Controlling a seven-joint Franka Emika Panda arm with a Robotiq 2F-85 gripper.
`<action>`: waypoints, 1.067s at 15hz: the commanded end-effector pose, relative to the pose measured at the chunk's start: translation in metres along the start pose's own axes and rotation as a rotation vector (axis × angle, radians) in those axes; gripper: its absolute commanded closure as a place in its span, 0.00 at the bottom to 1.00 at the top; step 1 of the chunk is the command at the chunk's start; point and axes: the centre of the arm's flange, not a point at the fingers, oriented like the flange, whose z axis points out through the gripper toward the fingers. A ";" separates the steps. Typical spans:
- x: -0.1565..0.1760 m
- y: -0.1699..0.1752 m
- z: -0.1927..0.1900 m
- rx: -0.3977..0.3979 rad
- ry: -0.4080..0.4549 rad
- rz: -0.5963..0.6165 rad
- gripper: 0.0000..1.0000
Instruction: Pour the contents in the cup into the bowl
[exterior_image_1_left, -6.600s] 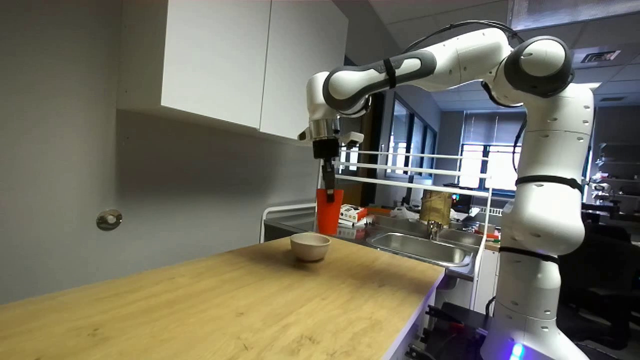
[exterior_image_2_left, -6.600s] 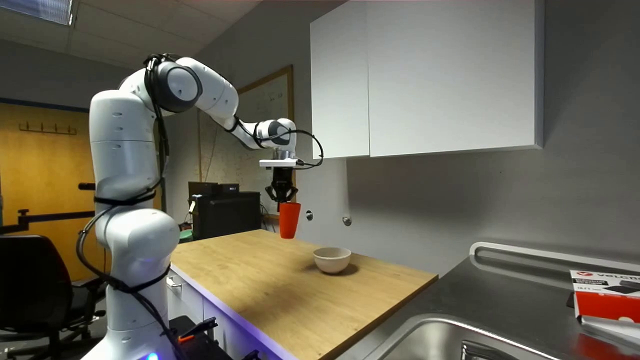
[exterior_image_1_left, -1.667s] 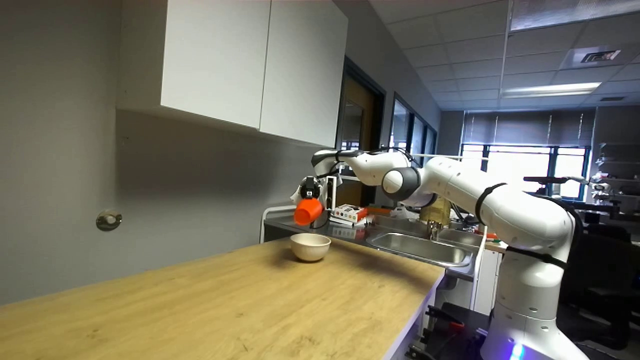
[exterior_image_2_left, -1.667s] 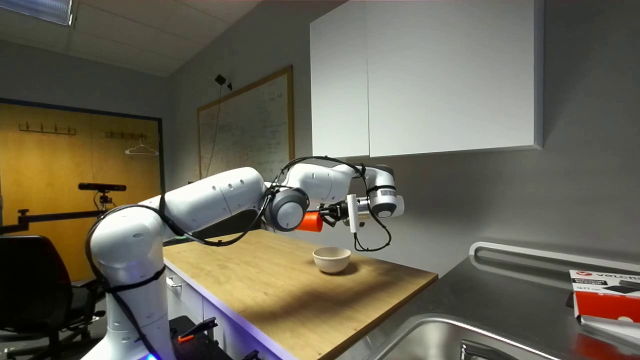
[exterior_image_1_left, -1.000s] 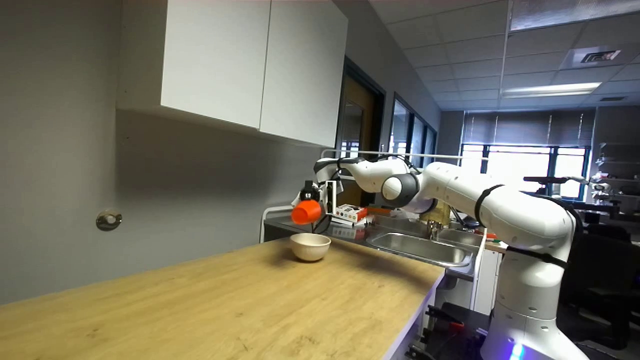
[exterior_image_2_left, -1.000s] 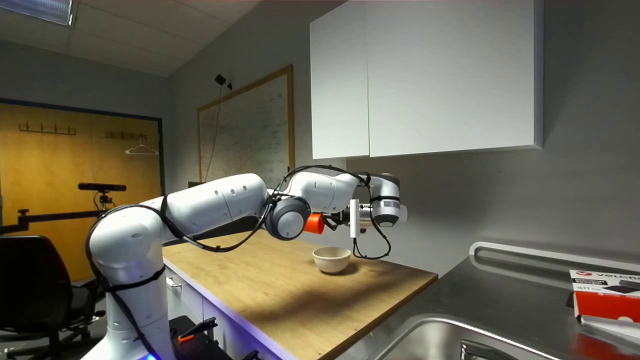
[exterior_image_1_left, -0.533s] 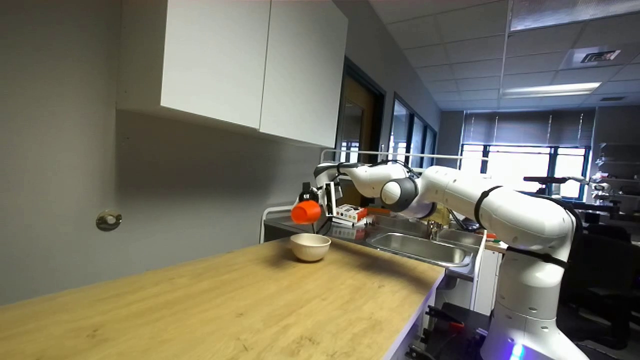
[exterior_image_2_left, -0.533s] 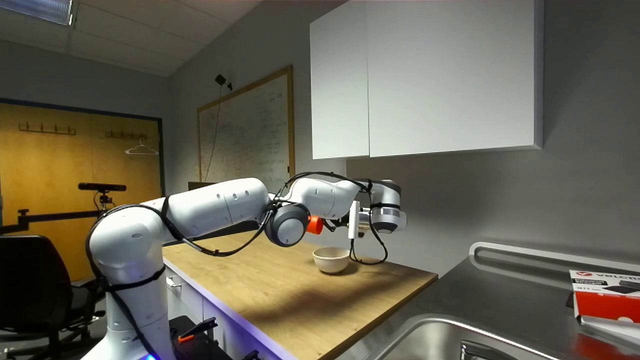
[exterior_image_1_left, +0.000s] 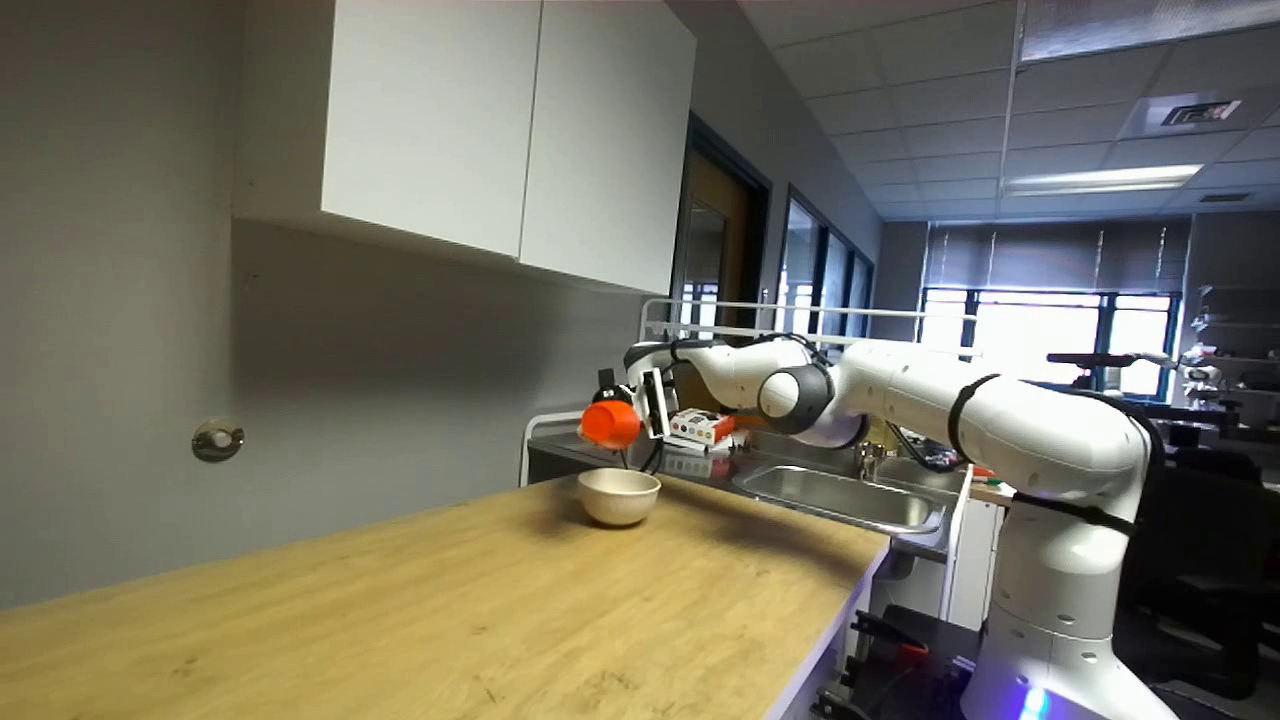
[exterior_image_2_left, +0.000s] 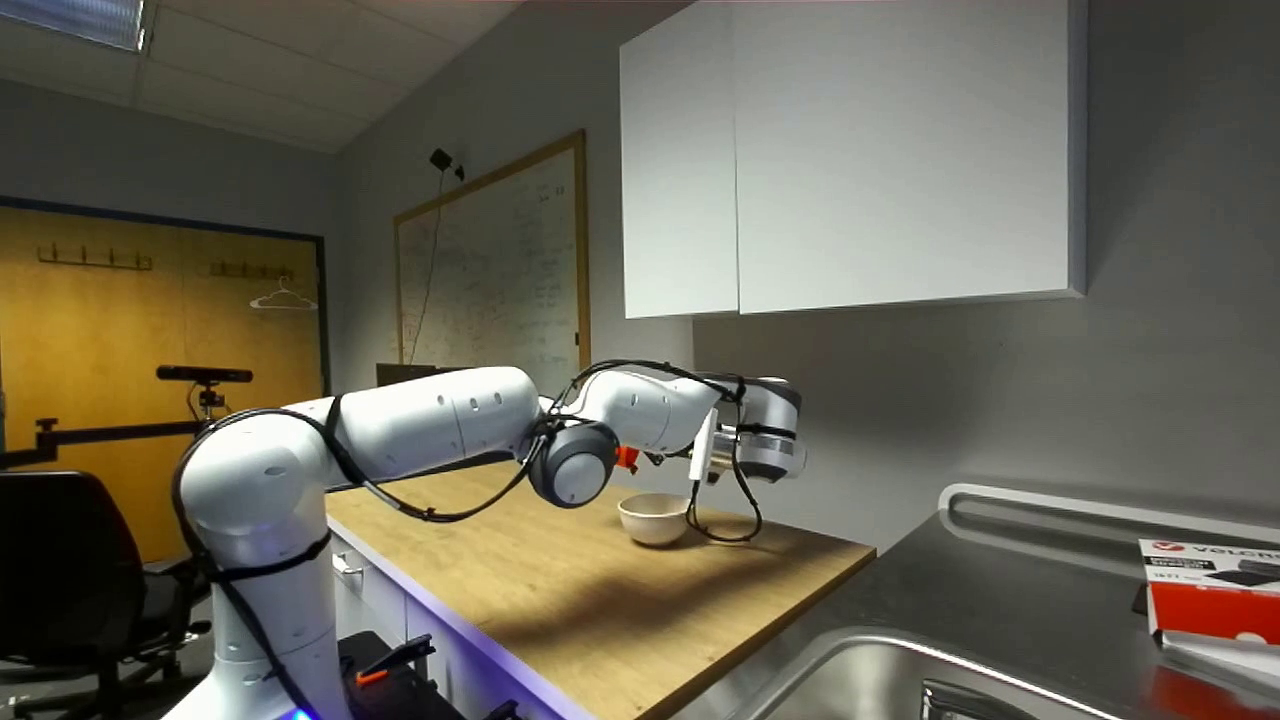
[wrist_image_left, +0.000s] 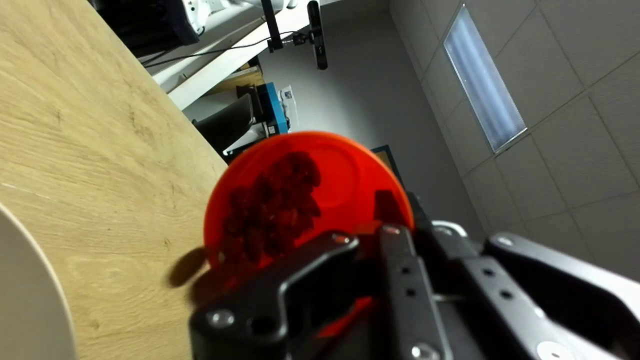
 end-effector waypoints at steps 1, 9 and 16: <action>0.038 -0.023 -0.060 0.042 -0.026 0.016 0.95; 0.028 -0.031 -0.069 0.081 -0.025 0.035 0.95; 0.027 -0.032 -0.070 0.084 -0.035 0.044 0.95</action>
